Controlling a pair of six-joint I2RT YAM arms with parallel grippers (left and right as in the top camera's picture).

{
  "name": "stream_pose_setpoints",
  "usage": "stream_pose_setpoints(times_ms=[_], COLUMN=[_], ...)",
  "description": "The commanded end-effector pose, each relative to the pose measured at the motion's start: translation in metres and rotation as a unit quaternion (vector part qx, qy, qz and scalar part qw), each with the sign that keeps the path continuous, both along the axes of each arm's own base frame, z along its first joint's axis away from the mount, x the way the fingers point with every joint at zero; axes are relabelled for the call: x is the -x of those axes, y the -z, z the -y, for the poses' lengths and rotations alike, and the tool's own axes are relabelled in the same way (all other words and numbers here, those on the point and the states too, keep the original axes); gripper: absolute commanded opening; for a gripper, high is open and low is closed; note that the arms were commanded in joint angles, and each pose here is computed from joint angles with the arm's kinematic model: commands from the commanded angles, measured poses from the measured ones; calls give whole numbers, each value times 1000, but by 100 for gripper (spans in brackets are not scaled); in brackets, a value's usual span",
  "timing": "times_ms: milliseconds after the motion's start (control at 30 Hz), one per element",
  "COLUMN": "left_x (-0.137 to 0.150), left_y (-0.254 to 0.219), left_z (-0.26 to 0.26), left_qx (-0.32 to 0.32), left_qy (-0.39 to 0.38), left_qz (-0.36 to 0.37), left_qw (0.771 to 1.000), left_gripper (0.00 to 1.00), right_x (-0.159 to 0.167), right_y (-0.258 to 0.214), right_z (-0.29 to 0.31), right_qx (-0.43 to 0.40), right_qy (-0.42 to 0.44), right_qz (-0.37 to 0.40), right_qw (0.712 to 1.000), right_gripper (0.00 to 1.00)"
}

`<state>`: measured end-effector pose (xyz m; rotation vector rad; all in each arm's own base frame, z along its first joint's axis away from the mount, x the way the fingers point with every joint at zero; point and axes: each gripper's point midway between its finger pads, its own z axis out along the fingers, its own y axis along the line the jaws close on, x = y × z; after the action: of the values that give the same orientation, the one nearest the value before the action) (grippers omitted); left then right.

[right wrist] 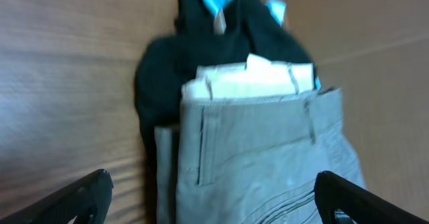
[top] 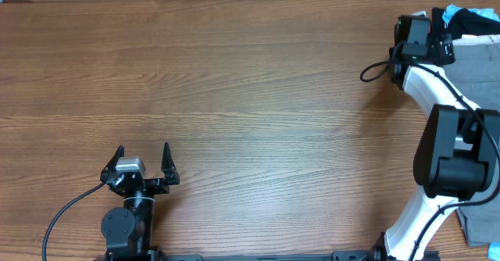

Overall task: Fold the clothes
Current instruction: 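Reach the right gripper to the clothes stack and grasp the grey pants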

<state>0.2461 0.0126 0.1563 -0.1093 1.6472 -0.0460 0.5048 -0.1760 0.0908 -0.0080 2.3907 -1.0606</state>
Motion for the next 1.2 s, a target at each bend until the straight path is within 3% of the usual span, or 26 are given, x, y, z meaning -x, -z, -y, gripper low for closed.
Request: stream_pose_setpoints(times_ms=[0,200,300,433,500,633,867,1033,1167], left_x=[0,0,0,0,0,0,0,0,0], left_y=[0,0,0,0,0,0,0,0,0], left_z=[-3,-3,-3,-3,-3,-3,-3,-3,-3], left_qx=[-15,-15,-15,-15,-15,-15,-15,-15,-15], left_qy=[-6,-6,-7,-6,-6,-6,-7,-7,-6], left_qz=[2,2,2,2,2,2,2,2,2], left_qw=[1000,1000,1000,1000,1000,1000,1000,1000,1000], left_gripper=[100,100,100,100,100,100,100,100,100], right_x=[3,6,5,5,7,11,8,7,9], right_y=[13,36,37,36,38,47,52,51,51], right_z=[18,19,20,23,26,28,27,28,32], right_qx=[4,-27,-27,-27,-32,-64,-97,-99,-107], right_qy=[19,6,6,10,12,6,4,5,24], right_qz=[-19,-40,-39,-32,-35,-40,-22,-17,-3], right_qw=[1000,999,999,999,999,997,995,995,994], right_gripper=[98,93,72,68,60,68,67,36,18])
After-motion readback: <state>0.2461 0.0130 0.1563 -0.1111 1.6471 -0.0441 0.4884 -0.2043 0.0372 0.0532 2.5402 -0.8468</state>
